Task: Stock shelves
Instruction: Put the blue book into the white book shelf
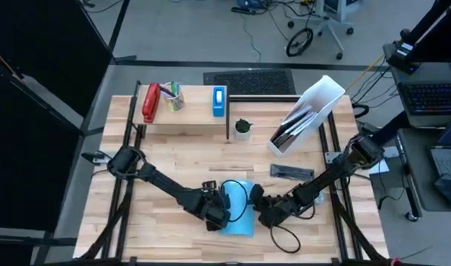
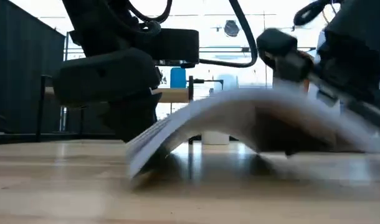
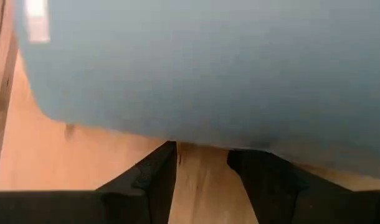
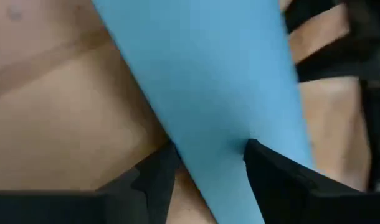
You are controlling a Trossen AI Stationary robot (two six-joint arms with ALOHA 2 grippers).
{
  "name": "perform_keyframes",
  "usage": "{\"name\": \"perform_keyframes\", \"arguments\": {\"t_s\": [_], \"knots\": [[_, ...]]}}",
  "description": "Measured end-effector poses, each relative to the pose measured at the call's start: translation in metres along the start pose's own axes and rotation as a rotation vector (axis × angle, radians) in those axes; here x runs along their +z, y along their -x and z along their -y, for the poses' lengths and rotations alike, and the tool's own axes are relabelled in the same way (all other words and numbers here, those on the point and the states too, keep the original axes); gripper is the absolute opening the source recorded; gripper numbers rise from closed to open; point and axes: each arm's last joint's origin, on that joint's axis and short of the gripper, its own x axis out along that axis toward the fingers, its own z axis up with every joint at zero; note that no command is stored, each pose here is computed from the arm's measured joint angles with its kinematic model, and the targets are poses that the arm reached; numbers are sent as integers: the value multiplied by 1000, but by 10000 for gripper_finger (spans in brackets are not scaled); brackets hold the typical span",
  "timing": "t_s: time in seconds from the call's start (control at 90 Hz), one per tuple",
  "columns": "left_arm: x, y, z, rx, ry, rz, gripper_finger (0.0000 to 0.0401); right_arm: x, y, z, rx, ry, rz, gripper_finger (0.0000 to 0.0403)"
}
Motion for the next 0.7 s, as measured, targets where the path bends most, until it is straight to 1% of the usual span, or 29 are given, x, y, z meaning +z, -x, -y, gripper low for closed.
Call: {"name": "perform_keyframes", "arguments": {"t_s": [0.1,0.344,0.467,0.578,0.633,0.7], "knots": [[6,0,2,-20,26,51,161,5,7,9,-35,-55,22,172],[12,-1,6,-47,47,119,162,6,8,10,-27,-68,44,171],[12,-1,5,-46,47,117,162,5,8,10,-24,-64,39,157],[14,4,5,-48,47,117,162,6,9,9,-21,-61,41,127],[17,7,5,-43,47,114,162,7,12,10,-23,-63,49,102],[19,13,3,-12,38,103,161,8,16,13,-29,-94,60,65]]}}
